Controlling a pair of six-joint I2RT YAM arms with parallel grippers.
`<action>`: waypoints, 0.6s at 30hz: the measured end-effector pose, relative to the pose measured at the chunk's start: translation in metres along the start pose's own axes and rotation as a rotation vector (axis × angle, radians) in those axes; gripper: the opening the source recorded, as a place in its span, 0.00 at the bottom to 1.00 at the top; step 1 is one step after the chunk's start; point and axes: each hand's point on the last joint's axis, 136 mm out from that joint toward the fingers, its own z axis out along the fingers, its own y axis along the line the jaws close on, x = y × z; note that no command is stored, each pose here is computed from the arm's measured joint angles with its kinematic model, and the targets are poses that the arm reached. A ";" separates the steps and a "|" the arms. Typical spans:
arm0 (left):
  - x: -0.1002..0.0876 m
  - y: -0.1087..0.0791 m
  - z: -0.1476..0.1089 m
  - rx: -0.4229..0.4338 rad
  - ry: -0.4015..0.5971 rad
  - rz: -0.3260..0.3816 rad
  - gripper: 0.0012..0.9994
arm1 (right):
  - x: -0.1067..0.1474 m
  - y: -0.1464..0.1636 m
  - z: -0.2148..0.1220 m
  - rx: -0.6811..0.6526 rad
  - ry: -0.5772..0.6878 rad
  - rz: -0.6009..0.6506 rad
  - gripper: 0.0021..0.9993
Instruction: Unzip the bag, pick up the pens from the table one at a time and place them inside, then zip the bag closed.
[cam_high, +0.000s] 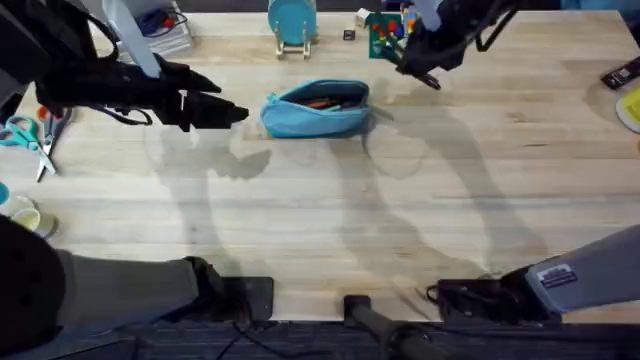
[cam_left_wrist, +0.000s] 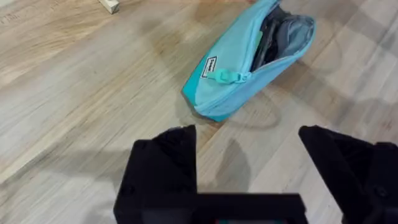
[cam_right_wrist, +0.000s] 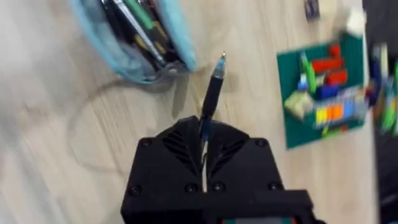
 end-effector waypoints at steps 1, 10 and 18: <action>0.000 0.000 0.000 0.000 0.000 0.001 0.99 | -0.003 0.003 0.001 -0.005 -0.004 -0.049 0.03; 0.000 0.000 0.000 -0.002 -0.001 0.003 0.99 | -0.038 0.033 0.008 -0.047 -0.042 -0.407 0.03; 0.000 0.001 0.000 -0.002 -0.002 0.004 0.99 | -0.060 0.053 0.012 -0.070 -0.070 -0.527 0.03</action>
